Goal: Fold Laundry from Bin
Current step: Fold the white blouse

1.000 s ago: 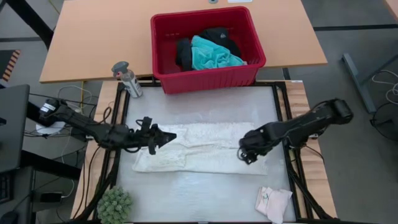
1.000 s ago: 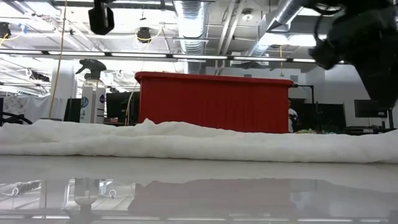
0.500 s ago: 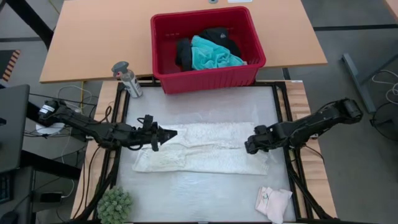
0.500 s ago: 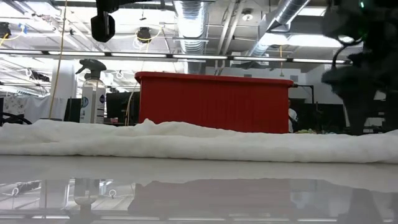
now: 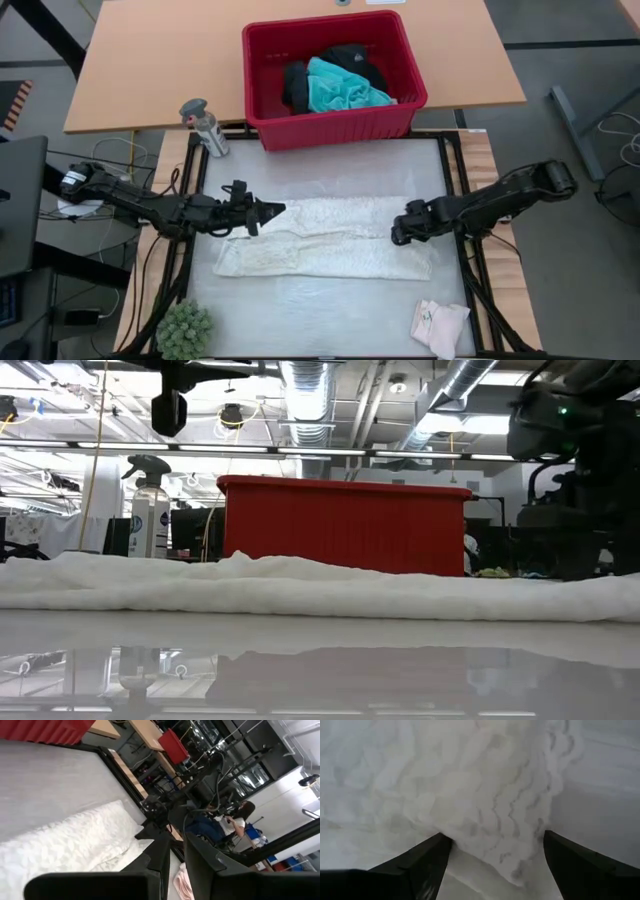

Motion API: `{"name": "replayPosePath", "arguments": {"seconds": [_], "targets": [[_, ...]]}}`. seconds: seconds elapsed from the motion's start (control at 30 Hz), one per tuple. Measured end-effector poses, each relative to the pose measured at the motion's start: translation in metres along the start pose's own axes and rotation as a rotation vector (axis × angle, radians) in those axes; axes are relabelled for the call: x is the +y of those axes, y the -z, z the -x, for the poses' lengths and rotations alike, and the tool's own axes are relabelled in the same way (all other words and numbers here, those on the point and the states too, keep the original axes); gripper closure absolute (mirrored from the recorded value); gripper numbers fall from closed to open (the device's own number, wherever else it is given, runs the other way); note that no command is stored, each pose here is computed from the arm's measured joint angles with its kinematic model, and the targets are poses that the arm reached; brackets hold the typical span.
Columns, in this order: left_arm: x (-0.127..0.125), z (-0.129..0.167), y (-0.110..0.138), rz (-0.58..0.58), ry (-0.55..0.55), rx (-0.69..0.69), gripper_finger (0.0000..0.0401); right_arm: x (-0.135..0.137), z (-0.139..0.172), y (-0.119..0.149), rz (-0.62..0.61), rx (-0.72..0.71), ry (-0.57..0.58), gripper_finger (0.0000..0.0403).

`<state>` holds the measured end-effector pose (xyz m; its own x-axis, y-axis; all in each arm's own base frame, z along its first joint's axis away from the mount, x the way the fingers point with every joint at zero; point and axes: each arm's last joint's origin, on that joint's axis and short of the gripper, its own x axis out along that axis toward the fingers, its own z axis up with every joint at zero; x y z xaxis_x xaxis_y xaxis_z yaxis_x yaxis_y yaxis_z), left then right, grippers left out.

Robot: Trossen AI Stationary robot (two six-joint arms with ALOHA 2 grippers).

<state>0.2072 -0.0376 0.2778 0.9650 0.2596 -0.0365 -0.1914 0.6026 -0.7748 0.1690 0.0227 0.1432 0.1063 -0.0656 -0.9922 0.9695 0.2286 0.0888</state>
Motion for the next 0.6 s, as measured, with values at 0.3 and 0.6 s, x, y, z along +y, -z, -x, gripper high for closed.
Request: {"name": "replayPosePath", "arguments": {"seconds": [0.3, 0.6], "targets": [[0.000, 0.000, 0.000, 0.022, 0.000, -0.001, 0.0357, 0.013, -0.019, -0.005, -0.022, 0.073, 0.019, 0.0093], [0.001, 0.000, 0.001, 0.013, -0.010, 0.019, 0.0357, 0.011, -0.016, -0.011, -0.076, 0.090, -0.016, 0.0266]]}}
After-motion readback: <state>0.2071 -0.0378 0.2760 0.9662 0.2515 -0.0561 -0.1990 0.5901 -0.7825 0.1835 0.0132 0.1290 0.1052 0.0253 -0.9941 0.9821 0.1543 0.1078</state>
